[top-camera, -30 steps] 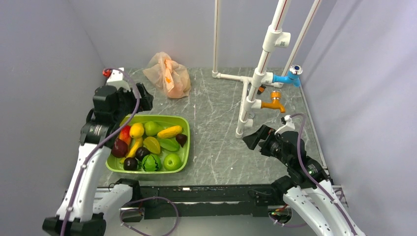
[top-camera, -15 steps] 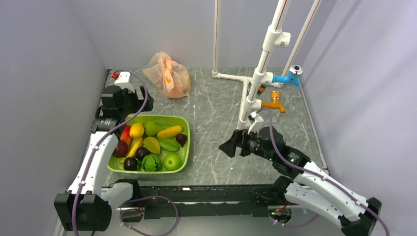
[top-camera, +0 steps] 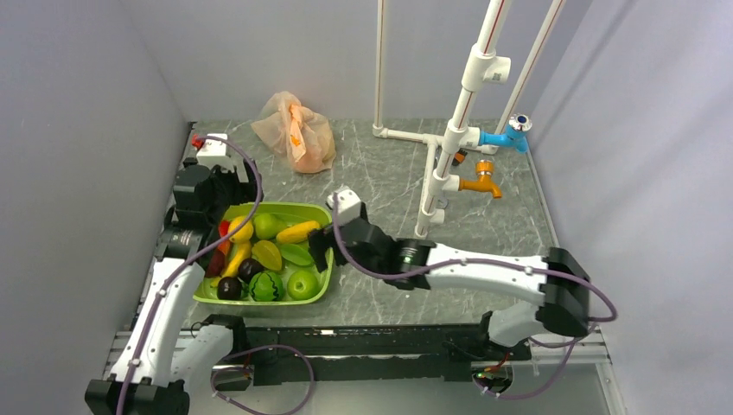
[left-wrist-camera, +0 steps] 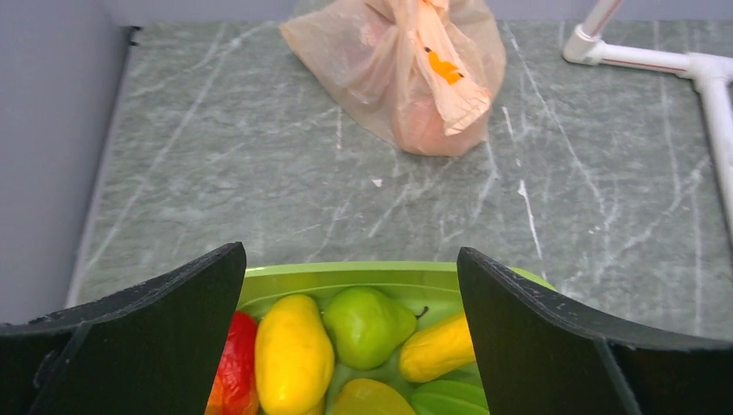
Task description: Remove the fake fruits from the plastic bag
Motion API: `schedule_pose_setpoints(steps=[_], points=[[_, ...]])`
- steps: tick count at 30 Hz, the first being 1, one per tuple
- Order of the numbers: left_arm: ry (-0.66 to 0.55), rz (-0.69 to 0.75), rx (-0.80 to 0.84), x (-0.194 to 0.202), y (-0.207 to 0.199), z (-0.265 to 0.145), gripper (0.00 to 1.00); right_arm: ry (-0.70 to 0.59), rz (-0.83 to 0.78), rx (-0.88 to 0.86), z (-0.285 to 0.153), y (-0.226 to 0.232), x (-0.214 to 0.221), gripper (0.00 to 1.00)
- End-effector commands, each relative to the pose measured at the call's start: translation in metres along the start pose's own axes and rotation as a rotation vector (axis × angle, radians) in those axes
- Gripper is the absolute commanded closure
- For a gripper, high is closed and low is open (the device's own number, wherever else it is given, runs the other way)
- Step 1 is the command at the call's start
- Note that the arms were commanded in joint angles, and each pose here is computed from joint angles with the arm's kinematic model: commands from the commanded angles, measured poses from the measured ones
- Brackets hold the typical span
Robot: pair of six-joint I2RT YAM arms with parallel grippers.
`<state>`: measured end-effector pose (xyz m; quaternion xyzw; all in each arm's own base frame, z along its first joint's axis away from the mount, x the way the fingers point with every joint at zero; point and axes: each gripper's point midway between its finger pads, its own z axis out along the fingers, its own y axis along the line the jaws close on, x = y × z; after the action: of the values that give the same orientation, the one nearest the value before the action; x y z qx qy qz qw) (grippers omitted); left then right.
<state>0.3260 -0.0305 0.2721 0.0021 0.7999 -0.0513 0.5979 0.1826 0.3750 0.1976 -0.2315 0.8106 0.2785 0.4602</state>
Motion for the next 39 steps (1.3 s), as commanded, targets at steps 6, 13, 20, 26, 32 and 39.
schedule_pose_setpoints(steps=[6,13,20,26,32,39], points=[[-0.164,0.058,-0.420,-0.025,0.064,-0.038,0.01,-0.181,-0.146,0.269,0.074,-0.014,-0.076,0.00],[-0.201,0.050,-0.510,-0.030,0.079,-0.052,0.01,-0.137,-0.029,0.302,0.144,-0.055,-0.098,0.01],[-0.183,0.058,-0.486,-0.027,0.075,-0.045,0.01,-0.170,0.005,0.287,0.209,-0.090,-0.121,0.01],[-0.162,0.066,-0.475,-0.025,0.073,-0.040,0.01,-0.212,-0.038,0.220,0.251,-0.102,-0.144,0.01],[-0.131,0.114,-0.449,-0.022,0.069,-0.030,0.01,-0.268,0.007,0.213,0.277,-0.125,-0.158,0.10],[-0.116,0.124,-0.430,-0.021,0.066,-0.023,0.01,-0.285,-0.033,0.178,0.285,-0.124,-0.164,0.33]])
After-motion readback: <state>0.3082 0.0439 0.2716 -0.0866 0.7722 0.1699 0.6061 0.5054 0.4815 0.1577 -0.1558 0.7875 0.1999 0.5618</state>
